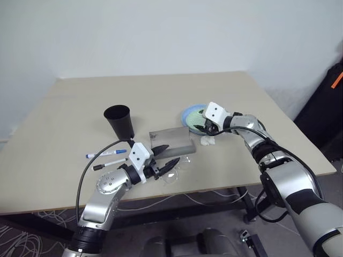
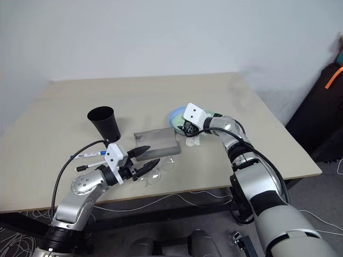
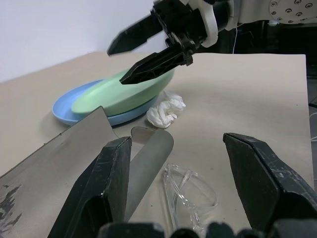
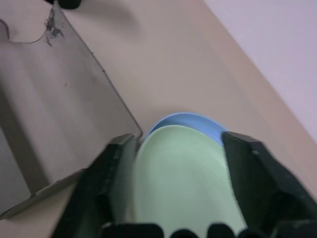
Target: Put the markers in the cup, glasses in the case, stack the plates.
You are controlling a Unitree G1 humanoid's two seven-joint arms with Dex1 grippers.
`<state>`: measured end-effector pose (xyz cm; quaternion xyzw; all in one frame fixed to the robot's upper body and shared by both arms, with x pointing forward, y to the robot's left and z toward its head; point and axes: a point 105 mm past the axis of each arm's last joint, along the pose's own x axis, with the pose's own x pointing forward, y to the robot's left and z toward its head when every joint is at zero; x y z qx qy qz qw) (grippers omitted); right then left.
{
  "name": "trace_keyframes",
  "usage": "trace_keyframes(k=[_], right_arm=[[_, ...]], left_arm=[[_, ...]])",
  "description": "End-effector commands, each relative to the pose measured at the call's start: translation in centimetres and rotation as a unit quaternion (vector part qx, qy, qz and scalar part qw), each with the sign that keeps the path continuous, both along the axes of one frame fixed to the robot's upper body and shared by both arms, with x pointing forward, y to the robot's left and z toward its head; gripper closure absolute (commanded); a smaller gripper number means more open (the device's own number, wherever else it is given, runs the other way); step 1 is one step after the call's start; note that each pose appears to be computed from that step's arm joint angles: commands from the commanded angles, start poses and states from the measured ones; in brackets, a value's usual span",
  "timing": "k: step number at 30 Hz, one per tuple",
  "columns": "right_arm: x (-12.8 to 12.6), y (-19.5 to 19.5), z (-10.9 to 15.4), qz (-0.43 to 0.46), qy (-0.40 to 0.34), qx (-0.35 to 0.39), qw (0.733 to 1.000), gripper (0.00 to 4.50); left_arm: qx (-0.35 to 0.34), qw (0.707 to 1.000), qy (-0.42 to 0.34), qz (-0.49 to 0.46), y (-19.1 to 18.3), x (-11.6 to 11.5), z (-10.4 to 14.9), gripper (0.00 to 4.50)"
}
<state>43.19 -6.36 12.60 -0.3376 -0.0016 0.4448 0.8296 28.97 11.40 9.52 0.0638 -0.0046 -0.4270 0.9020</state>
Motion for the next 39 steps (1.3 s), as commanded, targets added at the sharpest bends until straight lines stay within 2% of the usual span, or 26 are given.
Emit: trace_keyframes(k=[1, 8, 13, 17, 19, 22, 23, 32, 38, 39], right_arm=[[0.5, -0.4, 2.8, -0.003, -0.044, 0.028, 0.999, 1.43], [-0.3, -2.3, 3.7, 0.01, -0.005, 0.093, 0.996, 1.43], [-2.6, -3.6, 1.4, 0.024, 0.063, 0.095, 0.993, 1.43], [-4.1, -3.9, -0.4, 0.002, 0.128, 0.117, 0.985, 1.43], [-4.4, -4.0, -0.9, -0.014, 0.144, 0.127, 0.981, 1.07], [-4.4, -4.2, -1.7, -0.048, 0.158, 0.135, 0.977, 0.18], [-4.2, -4.3, -2.0, -0.063, 0.164, 0.139, 0.975, 0.04], [-2.5, -4.6, -3.4, -0.152, 0.219, 0.182, 0.946, 0.04], [-2.1, -4.0, -4.2, -0.159, 0.231, 0.173, 0.944, 0.04], [-2.0, -3.9, -4.2, -0.159, 0.23, 0.172, 0.945, 0.2]], left_arm=[[-0.001, 0.999, -0.033, 0.004, 0.3, 0.2, 1.6, 1.38], [0.001, 0.999, -0.037, 0.003, 0.3, 0.4, 1.8, 1.38], [0.002, 0.999, -0.036, 0.001, 0.4, 0.5, 1.8, 1.38], [0.002, 0.999, -0.036, -0.001, 0.4, 0.7, 1.8, 1.38], [0.002, 0.999, -0.036, -0.003, 0.3, 0.7, 1.8, 1.38], [0.003, 0.999, -0.035, -0.006, 0.2, 0.7, 1.8, 1.38], [0.003, 0.999, -0.035, -0.007, 0.2, 0.8, 1.8, 1.38], [0.005, 0.999, -0.039, -0.009, 0.2, 1.0, 2.0, 1.38], [0.006, 0.999, -0.04, -0.007, 0.3, 1.0, 2.0, 1.38], [0.006, 0.999, -0.041, -0.006, 0.3, 1.0, 2.0, 1.38]])
